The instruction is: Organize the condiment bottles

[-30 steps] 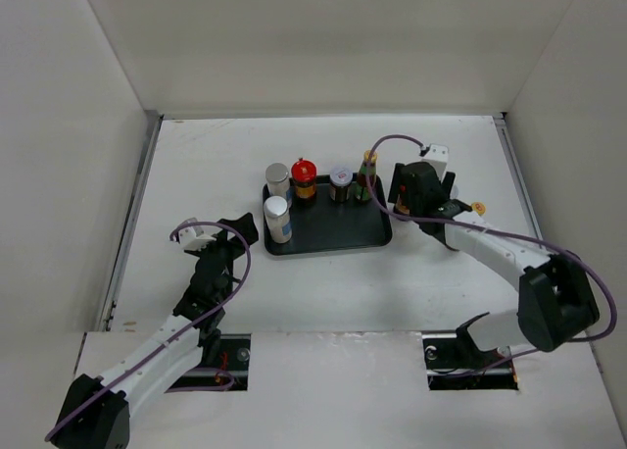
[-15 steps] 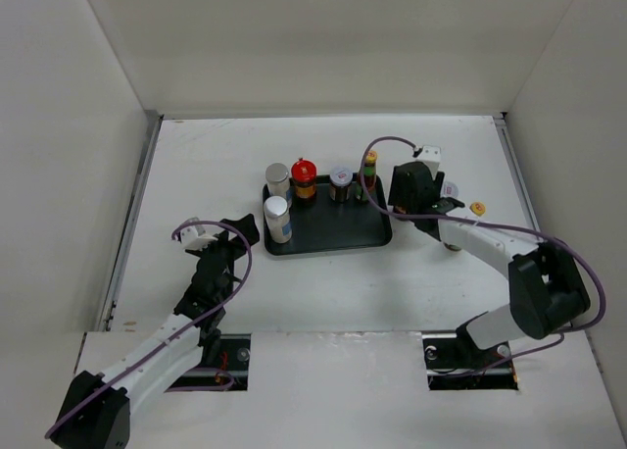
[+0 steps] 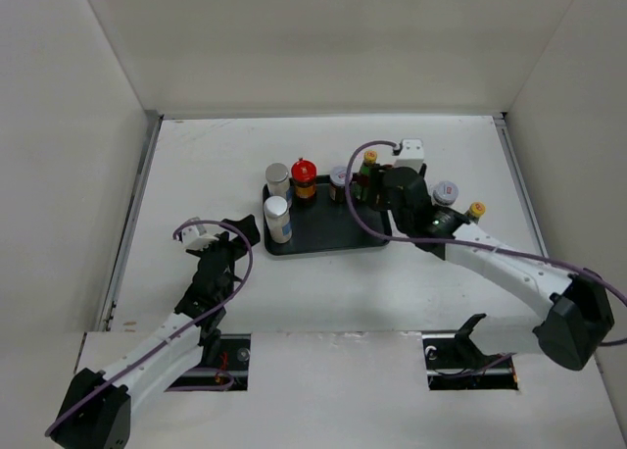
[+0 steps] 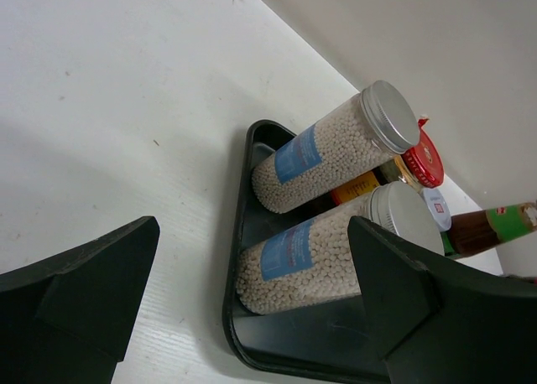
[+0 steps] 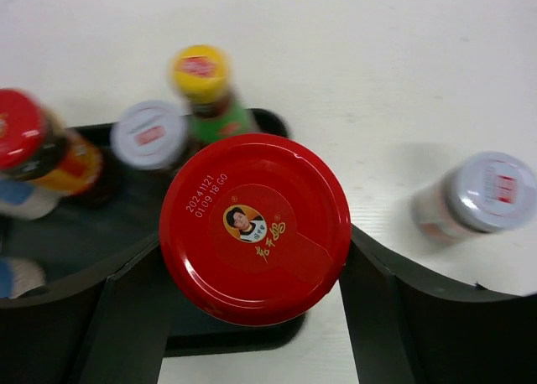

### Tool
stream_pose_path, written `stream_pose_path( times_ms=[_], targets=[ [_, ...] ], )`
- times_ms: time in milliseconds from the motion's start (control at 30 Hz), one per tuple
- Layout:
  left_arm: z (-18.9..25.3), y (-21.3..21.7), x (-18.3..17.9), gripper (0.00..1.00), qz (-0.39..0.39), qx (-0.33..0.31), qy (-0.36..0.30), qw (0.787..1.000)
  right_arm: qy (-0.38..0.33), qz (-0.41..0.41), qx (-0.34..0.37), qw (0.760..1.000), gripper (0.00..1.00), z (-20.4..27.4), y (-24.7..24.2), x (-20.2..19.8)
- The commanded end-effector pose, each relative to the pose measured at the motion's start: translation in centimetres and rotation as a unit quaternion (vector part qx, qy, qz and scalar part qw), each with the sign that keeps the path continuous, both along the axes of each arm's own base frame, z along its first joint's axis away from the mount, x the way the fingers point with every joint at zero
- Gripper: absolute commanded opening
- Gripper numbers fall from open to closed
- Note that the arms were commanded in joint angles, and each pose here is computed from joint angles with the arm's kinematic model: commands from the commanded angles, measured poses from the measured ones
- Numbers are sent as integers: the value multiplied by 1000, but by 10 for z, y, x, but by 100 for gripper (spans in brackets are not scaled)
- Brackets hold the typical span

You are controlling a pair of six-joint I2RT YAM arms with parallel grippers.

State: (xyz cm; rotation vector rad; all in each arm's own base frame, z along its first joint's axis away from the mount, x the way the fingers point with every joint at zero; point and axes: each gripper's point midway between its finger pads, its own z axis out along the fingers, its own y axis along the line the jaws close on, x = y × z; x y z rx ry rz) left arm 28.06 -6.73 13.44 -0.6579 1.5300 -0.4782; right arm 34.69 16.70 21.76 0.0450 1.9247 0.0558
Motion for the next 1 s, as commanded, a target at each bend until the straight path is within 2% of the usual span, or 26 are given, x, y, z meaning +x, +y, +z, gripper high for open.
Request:
stream_pose_path(
  times_ms=[0,133,333,633,800,967],
  targets=[
    [-2,1,-2,100,-1,-6,-9,1000,-76,56,88,992,54,54,69,14],
    [-1,1,-3,100,-1,-8,-13,1000,-75,111,93,987,54,46,130,20],
    [0,0,-3,100,-3,-8,-15,1000,-57,154,84,983,53,24,189,23],
    [1,1,-4,100,-3,-8,-16,1000,-31,183,69,980,58,-9,231,14],
    [2,1,-4,100,-3,-9,-18,1000,-15,180,67,981,71,-25,235,12],
    [0,2,-4,100,-1,-9,-14,1000,-10,174,73,982,92,-20,223,4]
  ],
)
